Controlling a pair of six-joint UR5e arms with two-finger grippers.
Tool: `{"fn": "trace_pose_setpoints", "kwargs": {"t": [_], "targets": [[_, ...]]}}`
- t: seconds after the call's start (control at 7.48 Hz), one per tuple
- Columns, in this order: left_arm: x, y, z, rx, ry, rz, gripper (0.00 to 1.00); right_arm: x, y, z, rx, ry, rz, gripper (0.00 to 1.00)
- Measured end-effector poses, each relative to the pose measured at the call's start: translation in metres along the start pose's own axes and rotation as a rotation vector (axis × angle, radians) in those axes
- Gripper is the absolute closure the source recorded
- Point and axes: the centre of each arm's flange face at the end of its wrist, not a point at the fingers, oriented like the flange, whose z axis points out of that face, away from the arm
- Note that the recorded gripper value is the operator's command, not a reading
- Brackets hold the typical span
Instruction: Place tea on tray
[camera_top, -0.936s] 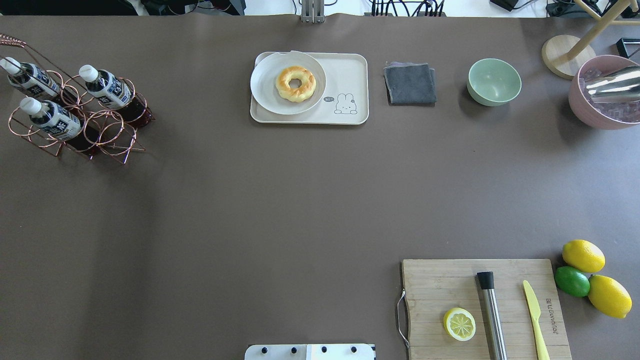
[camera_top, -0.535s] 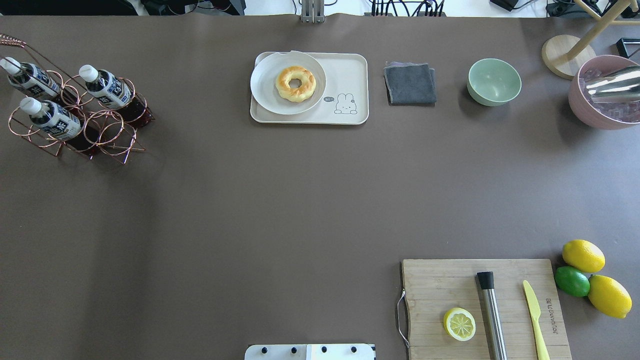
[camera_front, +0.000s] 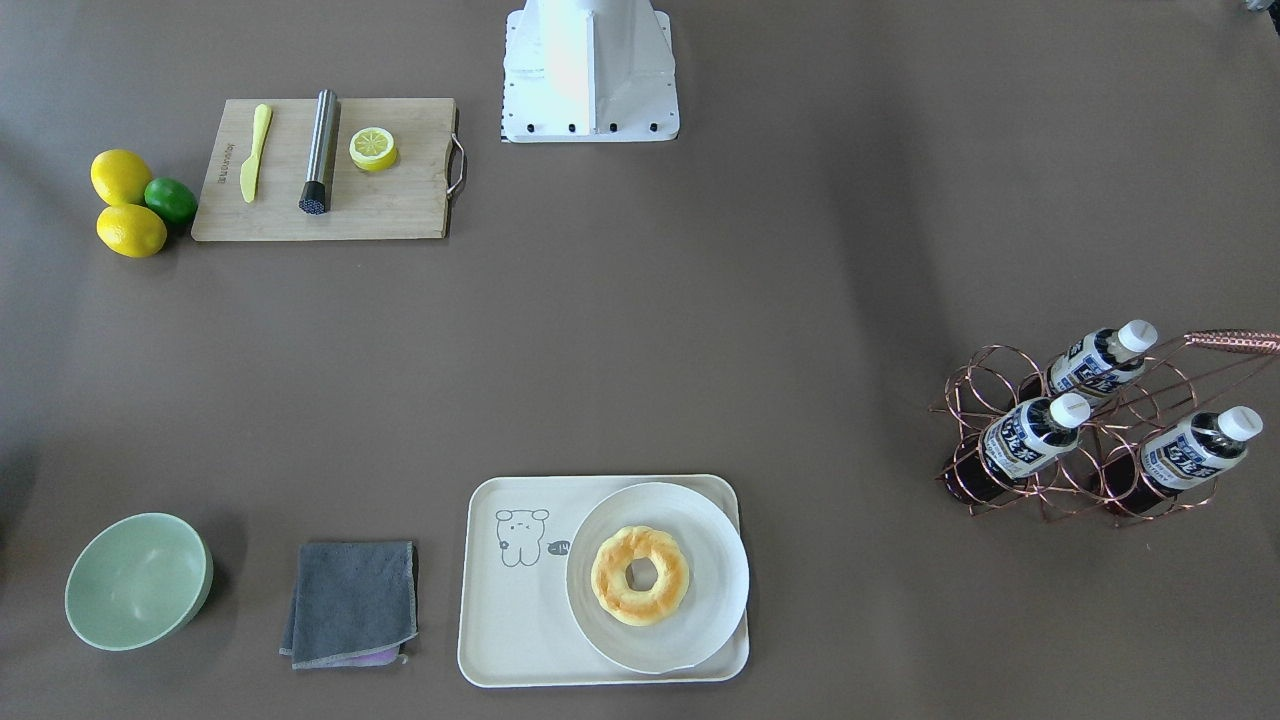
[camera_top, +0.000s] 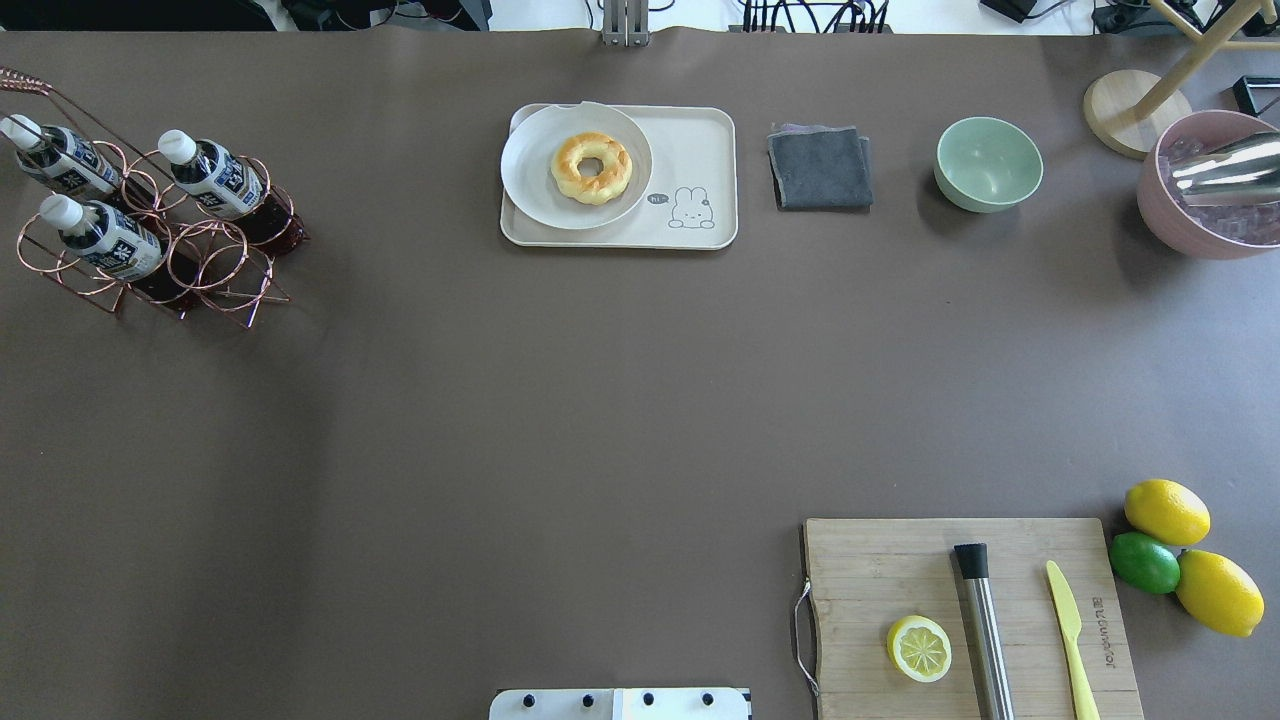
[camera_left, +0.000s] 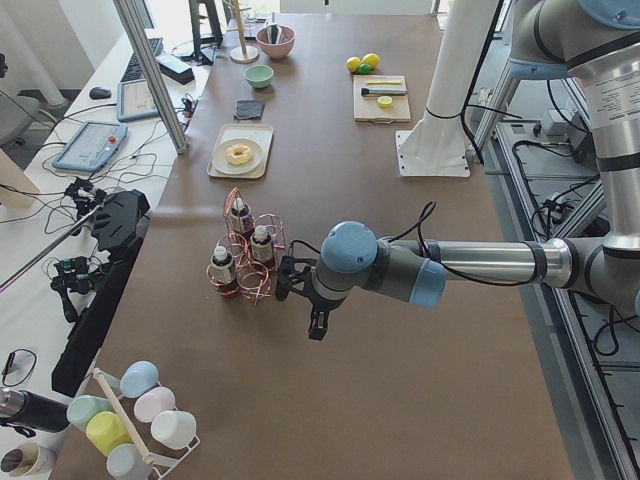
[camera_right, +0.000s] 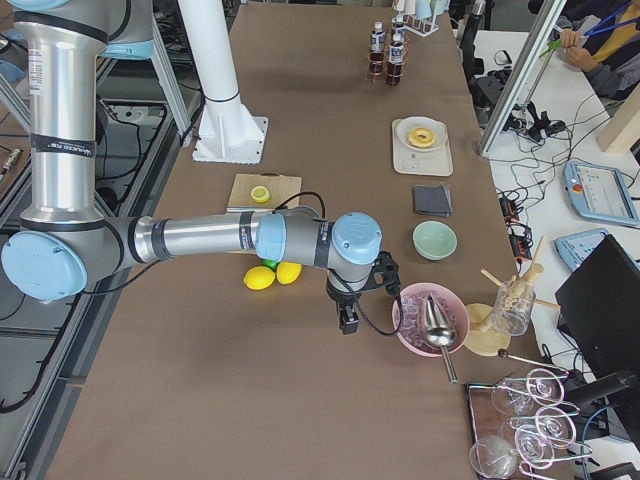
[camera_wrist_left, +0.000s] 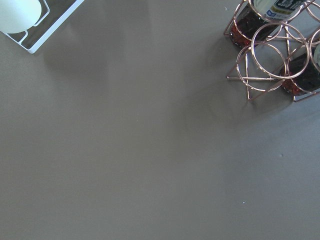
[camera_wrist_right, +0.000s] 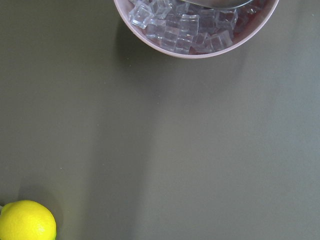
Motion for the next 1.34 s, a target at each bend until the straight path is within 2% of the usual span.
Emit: {"fn": "trace_pose_setpoints", "kwargs": {"t": [0.4, 0.8, 1.34], "targets": [[0.082, -0.048, 0.032, 0.04, 0.017, -0.009, 0.06, 0.0, -0.001, 0.0, 0.031, 0.012, -0.035, 0.0], [0.154, -0.097, 0.052, 0.085, 0.028, 0.028, 0.1, 0.001, 0.004, 0.002, 0.033, 0.013, -0.039, 0.0], [0.207, -0.118, 0.079, 0.123, -0.011, 0.075, 0.15, 0.002, 0.009, 0.005, 0.034, 0.011, -0.04, 0.0]]}}
